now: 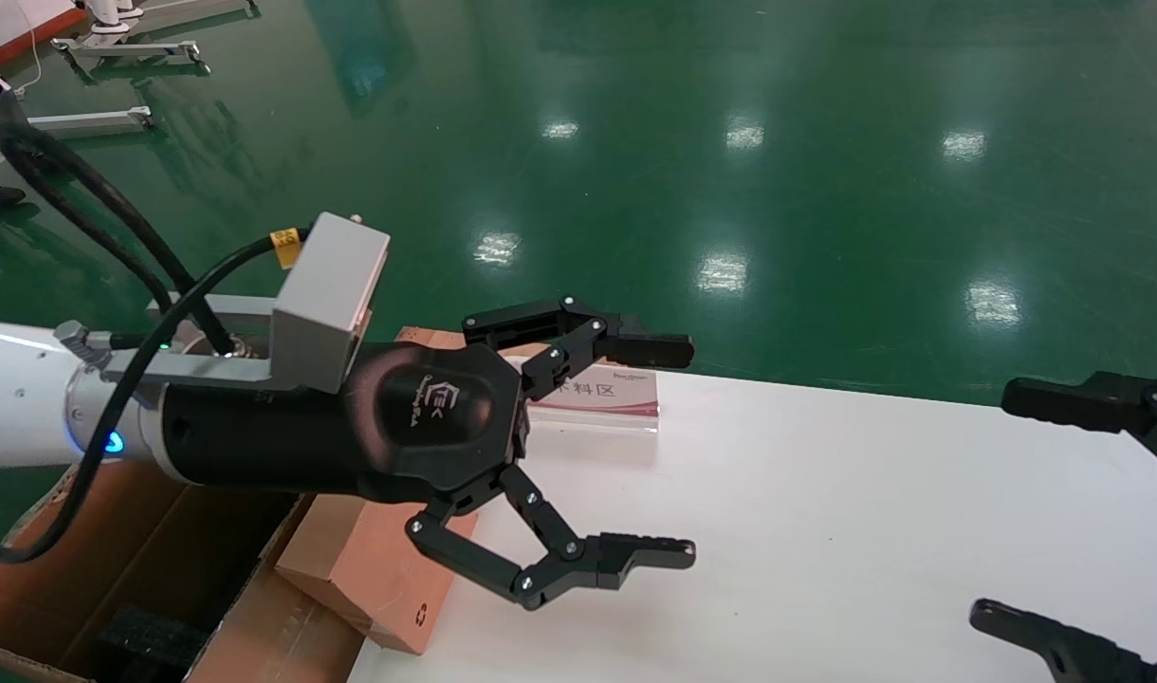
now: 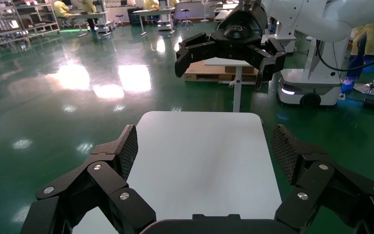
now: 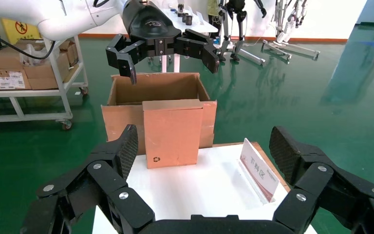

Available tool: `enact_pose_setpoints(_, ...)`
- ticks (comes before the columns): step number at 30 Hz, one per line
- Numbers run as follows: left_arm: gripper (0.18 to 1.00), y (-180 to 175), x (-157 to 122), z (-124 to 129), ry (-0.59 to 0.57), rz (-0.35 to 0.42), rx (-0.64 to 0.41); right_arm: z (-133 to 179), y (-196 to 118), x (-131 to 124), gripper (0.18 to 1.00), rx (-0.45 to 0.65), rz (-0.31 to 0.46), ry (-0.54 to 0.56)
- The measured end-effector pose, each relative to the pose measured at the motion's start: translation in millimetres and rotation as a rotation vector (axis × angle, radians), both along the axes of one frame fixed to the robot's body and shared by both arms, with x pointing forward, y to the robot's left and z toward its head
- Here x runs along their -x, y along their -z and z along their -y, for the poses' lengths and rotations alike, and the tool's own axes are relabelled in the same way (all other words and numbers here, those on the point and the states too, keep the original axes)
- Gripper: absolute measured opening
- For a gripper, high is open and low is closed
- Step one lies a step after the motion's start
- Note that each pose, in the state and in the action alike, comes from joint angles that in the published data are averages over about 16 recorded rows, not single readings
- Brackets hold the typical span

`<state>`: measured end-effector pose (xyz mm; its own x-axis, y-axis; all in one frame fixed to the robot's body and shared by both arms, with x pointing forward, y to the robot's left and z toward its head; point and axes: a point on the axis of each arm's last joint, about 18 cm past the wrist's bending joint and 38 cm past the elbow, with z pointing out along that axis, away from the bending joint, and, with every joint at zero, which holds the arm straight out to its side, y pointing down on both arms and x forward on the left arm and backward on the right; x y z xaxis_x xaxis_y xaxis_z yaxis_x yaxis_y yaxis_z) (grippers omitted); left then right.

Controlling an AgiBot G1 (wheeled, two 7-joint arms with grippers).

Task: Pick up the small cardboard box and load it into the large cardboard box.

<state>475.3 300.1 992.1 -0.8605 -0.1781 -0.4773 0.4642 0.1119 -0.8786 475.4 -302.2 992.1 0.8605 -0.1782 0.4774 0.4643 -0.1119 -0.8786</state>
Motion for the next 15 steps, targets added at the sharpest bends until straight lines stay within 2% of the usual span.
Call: enact_pose_setpoints(15, 1.0, 1.7, -0.7, 0.4, -0.005, -0.007, -0.013, 0.0, 0.0, 0.0, 1.001, 0.0, 0.0, 0.0)
